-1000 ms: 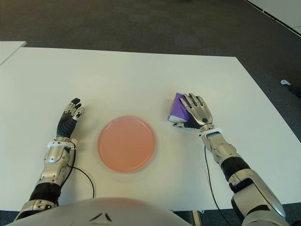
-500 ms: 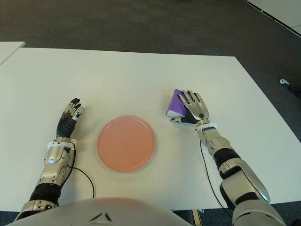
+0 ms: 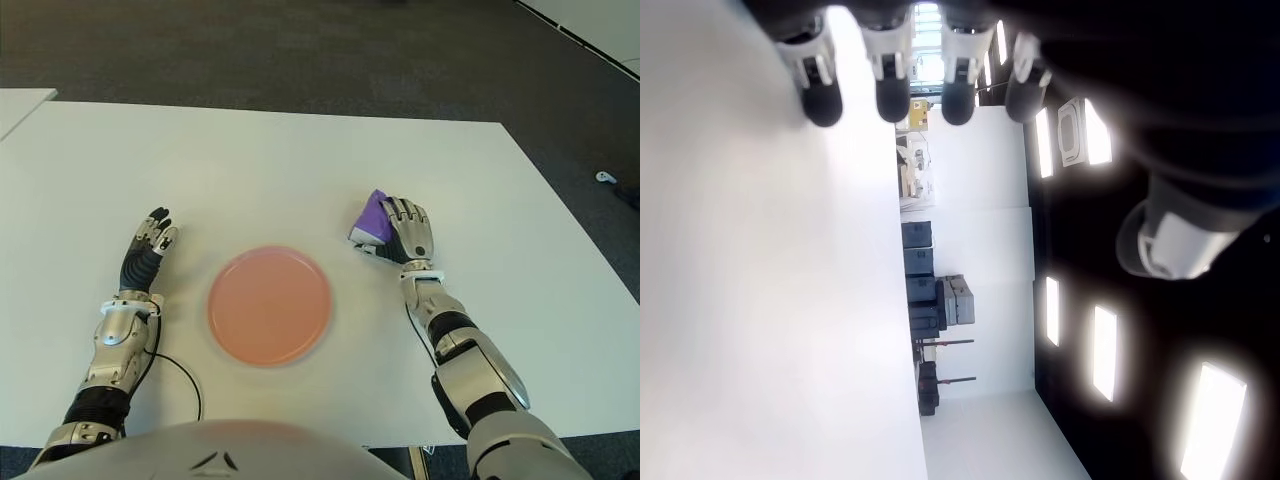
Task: Put the tissue paper into the plate.
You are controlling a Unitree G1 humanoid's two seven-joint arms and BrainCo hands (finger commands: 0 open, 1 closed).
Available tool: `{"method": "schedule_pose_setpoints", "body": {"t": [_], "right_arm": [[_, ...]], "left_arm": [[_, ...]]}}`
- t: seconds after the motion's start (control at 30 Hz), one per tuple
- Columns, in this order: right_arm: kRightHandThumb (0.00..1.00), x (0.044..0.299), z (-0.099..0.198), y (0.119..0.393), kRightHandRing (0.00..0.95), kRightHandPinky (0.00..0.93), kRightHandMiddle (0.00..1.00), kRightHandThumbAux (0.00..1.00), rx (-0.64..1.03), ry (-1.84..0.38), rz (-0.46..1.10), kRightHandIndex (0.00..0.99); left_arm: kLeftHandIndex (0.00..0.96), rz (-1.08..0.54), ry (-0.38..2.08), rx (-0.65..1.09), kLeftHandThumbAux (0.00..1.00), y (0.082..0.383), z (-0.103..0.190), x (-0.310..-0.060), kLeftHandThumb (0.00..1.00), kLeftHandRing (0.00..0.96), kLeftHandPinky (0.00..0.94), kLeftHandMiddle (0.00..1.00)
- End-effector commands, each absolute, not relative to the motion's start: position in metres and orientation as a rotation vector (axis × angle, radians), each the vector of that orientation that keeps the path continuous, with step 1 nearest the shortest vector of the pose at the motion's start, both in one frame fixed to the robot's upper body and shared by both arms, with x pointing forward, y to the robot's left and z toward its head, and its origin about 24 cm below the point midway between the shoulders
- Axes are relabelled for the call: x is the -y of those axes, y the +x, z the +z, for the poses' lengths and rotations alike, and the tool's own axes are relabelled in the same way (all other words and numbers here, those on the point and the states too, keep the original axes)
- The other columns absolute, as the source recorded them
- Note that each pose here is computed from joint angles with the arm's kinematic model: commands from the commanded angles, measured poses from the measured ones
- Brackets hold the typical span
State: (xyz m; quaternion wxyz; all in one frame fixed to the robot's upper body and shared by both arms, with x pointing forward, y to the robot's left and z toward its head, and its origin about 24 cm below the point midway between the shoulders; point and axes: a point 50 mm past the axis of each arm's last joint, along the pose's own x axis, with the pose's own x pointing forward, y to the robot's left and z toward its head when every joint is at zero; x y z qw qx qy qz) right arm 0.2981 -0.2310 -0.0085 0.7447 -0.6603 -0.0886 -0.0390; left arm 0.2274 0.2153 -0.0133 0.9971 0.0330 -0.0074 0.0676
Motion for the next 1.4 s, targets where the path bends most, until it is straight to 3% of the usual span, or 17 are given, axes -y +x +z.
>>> {"method": "schedule_pose_setpoints", "body": {"t": [0.03,0.47,1.4], "right_arm": [[0.746,0.202,-0.068,0.253,0.826,0.829,0.827,0.706,-0.016,-1.364,0.139,0.44],[0.747,0.195,-0.059,0.259,0.898,0.881,0.935,0.71,0.049,-1.283,0.112,0.438],[0.743,0.192,-0.059,0.254,0.91,0.884,0.975,0.711,0.124,-1.279,0.091,0.437]], "left_arm": [[0.0,0.143,0.053,-0.046,0.475,0.221,-0.025,-0.216,0.0,0.0,0.0,0.0],[0.0,0.154,0.064,-0.045,0.469,0.22,-0.024,-0.216,0.0,0.0,0.0,0.0],[0.0,0.157,0.052,-0.052,0.465,0.222,-0.025,-0.215,0.0,0.0,0.0,0.0]]}}
